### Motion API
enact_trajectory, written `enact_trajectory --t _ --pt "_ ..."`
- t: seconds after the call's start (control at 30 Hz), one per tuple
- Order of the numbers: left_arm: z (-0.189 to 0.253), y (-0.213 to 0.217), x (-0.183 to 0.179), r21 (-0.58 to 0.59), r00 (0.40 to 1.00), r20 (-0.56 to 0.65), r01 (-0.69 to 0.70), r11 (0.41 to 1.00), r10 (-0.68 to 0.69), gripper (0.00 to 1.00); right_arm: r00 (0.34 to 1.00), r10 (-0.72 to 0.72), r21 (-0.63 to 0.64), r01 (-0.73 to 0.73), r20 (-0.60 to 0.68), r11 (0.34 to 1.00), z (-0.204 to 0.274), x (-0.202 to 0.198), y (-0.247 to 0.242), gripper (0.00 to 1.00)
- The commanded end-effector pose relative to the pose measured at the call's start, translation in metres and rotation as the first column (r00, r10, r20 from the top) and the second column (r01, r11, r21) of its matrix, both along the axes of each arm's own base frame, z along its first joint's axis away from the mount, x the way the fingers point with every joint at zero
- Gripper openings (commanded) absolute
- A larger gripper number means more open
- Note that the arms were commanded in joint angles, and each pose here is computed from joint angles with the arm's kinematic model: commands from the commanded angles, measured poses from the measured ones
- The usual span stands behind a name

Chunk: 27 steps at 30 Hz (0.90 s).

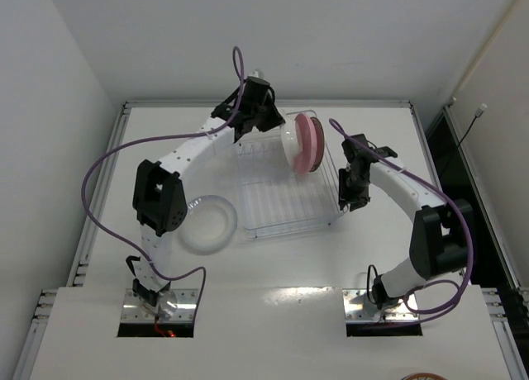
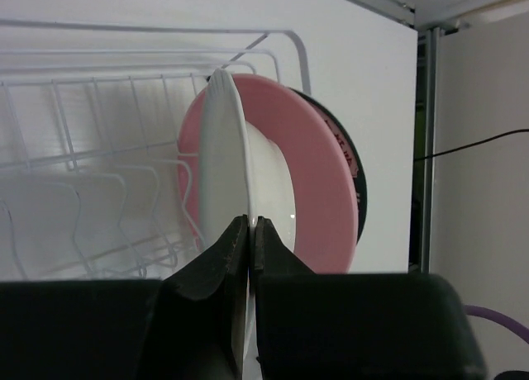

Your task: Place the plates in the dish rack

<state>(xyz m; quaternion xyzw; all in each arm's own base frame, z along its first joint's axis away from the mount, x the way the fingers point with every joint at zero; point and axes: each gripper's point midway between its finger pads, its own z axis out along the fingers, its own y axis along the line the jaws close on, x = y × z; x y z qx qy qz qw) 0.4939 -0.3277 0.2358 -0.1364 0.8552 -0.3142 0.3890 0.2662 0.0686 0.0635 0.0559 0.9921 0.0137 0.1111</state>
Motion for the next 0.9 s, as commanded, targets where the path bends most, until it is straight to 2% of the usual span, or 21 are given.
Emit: enact_trajectory --t 0.0,0.33,0.47,0.7,0.87 --pt "0.083 -0.009 0.008 -0.141 0.985 0.157 -0.046 0.989 0.068 0.00 1.000 -0.004 0.003 0.004 0.006 1.000 0.000 0.002 -0.003 0.27" --pt "0.055 -0.021 0.001 -0.060 0.984 0.112 -0.129 0.990 0.135 0.00 1.000 0.021 0.010 -0.021 -0.006 1.000 -0.003 0.000 -0.007 0.27" --pt "0.035 -0.021 0.001 0.026 0.979 0.086 -0.187 0.982 0.184 0.00 0.999 0.034 0.017 -0.033 -0.025 0.999 -0.005 -0.004 -0.005 0.26" --pt "-0.014 -0.033 -0.009 0.123 0.986 -0.003 -0.165 0.978 0.167 0.00 0.999 0.024 0.015 -0.024 -0.025 1.000 -0.003 -0.004 -0.011 0.26" --pt "-0.024 -0.023 -0.013 0.200 0.978 -0.014 -0.203 0.959 0.210 0.00 0.999 0.038 0.032 -0.037 -0.028 0.999 -0.003 -0.007 -0.008 0.26"
